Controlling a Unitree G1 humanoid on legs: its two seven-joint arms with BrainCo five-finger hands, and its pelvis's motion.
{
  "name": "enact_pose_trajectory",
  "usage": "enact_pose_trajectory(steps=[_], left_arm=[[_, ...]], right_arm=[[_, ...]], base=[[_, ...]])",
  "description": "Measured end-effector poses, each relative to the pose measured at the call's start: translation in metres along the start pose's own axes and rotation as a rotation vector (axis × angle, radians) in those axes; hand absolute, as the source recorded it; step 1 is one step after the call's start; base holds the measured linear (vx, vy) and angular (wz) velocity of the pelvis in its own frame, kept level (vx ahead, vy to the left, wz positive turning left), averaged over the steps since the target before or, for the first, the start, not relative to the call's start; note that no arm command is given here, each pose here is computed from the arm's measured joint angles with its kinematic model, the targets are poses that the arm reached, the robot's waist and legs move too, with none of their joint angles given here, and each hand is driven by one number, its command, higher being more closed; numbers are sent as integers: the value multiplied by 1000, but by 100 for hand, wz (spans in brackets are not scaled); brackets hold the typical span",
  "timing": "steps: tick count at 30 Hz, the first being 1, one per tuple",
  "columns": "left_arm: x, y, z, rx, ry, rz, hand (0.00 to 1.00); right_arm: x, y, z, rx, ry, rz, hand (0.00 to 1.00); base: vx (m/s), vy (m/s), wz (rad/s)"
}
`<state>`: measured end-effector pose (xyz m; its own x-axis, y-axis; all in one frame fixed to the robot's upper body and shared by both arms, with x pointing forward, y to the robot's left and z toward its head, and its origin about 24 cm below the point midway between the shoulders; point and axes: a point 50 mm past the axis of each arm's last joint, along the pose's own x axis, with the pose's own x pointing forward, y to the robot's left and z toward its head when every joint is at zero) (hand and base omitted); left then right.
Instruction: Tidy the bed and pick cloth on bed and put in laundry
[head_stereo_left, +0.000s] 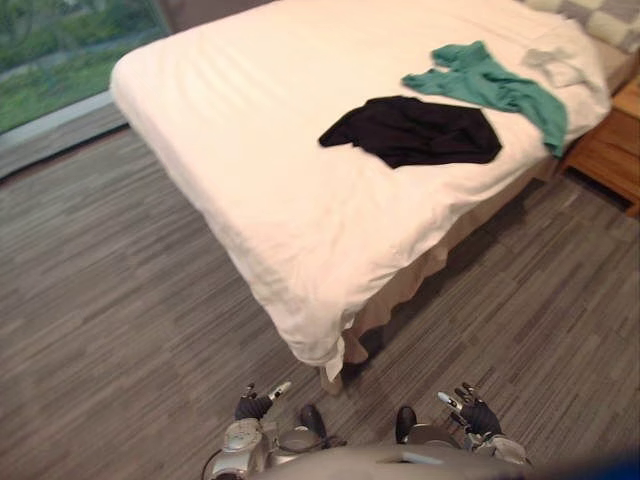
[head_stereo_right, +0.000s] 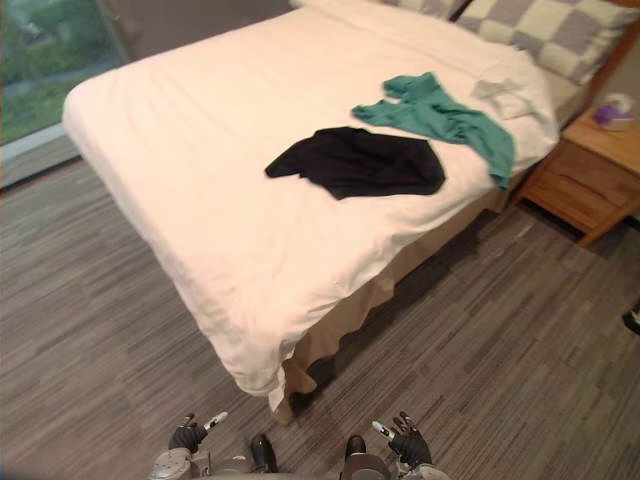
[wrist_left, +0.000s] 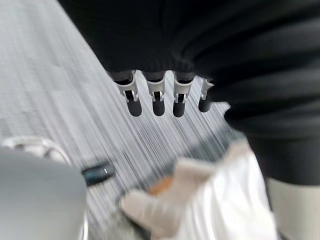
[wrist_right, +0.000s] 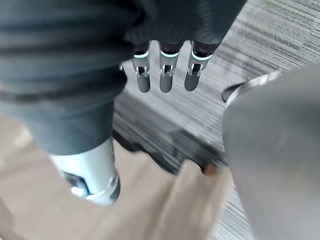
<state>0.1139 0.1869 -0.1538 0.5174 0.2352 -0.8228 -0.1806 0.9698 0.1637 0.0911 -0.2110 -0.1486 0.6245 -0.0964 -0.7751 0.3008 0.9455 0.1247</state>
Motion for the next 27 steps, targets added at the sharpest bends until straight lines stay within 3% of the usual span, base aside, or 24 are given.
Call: enact_pose_trajectory(steps=[13,17,23,27], left_arm=[[3,-5,10,165,-12,-47,0],[3,-17,16,148,-17,-52,0],[3,-11,8,204,18,-51,0],[2,-10,6,167,40,-40,0]], right_arm=[[-6,1,-11,24,-21,-38,0],[-2,-6,1,-32,-43,-48,0],[5,3,14,-72,-82,-18,0],[3,3,12,-117,-68,-4,0]], base=[[22,30,-52],[148,-12,-76],[23,11,-96],[-5,-42,-39]])
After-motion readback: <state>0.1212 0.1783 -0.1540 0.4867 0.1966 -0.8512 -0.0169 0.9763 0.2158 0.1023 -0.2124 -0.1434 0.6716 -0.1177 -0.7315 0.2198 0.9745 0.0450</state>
